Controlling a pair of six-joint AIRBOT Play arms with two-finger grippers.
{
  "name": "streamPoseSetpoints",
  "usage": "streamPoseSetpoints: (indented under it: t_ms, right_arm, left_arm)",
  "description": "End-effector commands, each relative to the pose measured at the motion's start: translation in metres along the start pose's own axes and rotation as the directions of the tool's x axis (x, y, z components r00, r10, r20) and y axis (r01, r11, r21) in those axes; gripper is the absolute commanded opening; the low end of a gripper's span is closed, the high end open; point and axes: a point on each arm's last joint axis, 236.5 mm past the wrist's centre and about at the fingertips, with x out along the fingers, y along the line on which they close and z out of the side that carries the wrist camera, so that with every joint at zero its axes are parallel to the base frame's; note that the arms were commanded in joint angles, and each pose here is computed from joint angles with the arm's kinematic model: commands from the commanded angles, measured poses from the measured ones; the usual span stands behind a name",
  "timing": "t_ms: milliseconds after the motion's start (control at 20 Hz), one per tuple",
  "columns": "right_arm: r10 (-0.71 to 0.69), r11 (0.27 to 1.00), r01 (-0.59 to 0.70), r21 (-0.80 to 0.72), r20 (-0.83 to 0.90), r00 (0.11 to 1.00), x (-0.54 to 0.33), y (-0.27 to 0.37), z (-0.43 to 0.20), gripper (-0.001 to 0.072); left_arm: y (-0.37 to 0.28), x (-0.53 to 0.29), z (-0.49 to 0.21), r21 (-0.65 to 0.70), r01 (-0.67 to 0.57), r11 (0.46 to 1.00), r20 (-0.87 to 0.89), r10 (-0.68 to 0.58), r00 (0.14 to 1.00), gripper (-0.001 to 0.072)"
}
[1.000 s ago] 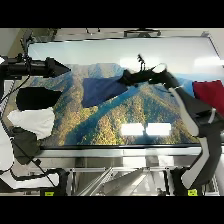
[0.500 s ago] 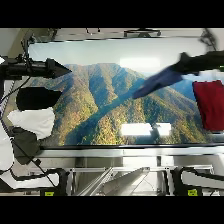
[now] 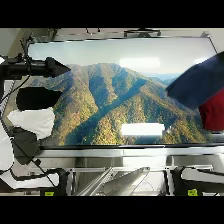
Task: Fold the shirts.
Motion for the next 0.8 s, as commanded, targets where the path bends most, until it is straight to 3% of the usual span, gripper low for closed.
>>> streamPoseSetpoints:
  t_ms: [0,100,200,400,500,750]
  right_arm:
    - [0.052,0.999,-0.052,-0.007,0.199,0.979,-0.018,0.001,0.086,0.0015]
    - [-0.029,0.999,0.023,0.026,0.253,0.967,-0.033,-0.024,0.103,0.0015]
    - [-0.122,0.984,0.093,0.152,0.188,0.975,-0.035,-0.075,0.080,0.0015]
    - [-0.165,0.926,0.225,0.303,-0.209,0.964,-0.028,-0.166,-0.053,0.0016]
    - [-0.185,0.859,0.330,0.391,-0.365,0.913,-0.036,-0.199,-0.134,0.0016]
    - [-0.313,0.661,0.491,0.567,-0.386,0.868,-0.079,-0.249,-0.253,0.0017]
  left_arm:
    - [0.006,0.000,0.015,0.001,-0.025,1.000,0.064,0.025,0.998,0.0017]
    - [0.006,-0.001,0.016,0.001,-0.028,1.000,0.068,0.028,0.997,0.0018]
    - [0.006,0.000,0.016,0.001,-0.026,1.000,0.066,0.026,0.997,0.0018]
    - [0.004,0.000,0.009,0.002,-0.017,1.000,0.038,0.016,0.999,0.0018]
    - [0.001,0.000,0.002,0.002,-0.005,1.000,0.007,0.005,1.000,0.0018]
    - [-0.003,0.000,-0.008,0.001,0.012,1.000,-0.033,-0.012,0.999,0.0018]
